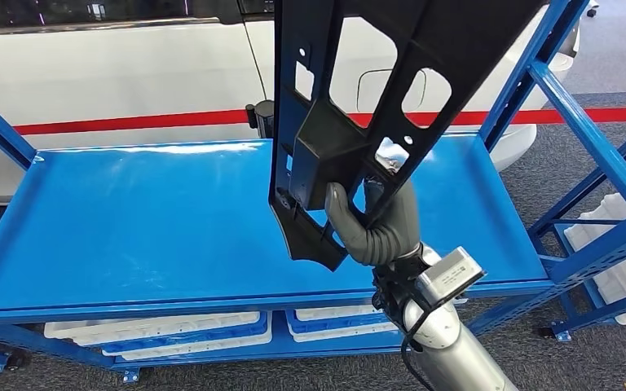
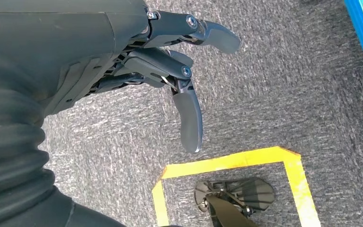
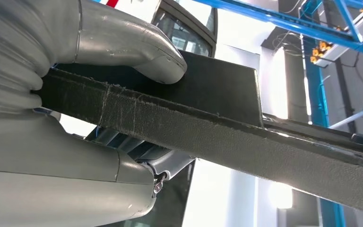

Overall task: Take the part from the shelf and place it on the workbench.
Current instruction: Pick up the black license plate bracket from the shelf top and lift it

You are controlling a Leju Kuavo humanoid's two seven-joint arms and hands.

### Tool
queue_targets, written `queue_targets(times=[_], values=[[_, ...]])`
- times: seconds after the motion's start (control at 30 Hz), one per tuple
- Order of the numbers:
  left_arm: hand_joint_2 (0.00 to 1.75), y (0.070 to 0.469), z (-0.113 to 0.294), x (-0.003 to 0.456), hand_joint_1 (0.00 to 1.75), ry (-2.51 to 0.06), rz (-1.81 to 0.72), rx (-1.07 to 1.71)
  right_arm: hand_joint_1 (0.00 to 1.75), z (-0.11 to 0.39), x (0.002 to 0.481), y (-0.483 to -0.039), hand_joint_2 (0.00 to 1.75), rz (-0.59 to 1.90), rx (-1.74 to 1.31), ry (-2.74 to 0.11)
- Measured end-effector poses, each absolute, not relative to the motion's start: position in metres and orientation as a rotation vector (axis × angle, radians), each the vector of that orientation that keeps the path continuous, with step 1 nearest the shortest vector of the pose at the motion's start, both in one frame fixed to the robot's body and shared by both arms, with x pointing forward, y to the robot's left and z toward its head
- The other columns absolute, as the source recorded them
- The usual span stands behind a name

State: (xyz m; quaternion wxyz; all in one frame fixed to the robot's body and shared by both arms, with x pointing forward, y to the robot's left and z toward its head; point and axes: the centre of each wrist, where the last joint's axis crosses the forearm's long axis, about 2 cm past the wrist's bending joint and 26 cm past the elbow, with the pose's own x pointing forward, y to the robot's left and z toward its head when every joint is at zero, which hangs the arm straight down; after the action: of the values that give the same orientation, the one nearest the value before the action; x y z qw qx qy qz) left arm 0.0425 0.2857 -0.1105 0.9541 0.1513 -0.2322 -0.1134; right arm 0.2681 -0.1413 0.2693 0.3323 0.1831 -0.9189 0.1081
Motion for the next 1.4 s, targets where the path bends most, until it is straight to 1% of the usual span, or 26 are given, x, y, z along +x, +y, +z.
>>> queue_targets(times=[0.3, 0.63, 1.4], values=[[1.75, 0.288, -0.111, 0.042, 0.00, -0.460, -0.222, 0.304, 1.75, 0.263, 0.269, -0.143, 1.75, 0.245, 0.403, -2.392], [1.75, 0.285, -0.111, 0.041, 0.00, -0.466, -0.214, 0.295, 1.75, 0.258, 0.267, -0.147, 1.75, 0.291, 0.370, -2.397], [1.75, 0.282, -0.110, 0.044, 0.00, -0.474, -0.222, 0.284, 1.75, 0.261, 0.264, -0.147, 1.75, 0.295, 0.403, -2.471]])
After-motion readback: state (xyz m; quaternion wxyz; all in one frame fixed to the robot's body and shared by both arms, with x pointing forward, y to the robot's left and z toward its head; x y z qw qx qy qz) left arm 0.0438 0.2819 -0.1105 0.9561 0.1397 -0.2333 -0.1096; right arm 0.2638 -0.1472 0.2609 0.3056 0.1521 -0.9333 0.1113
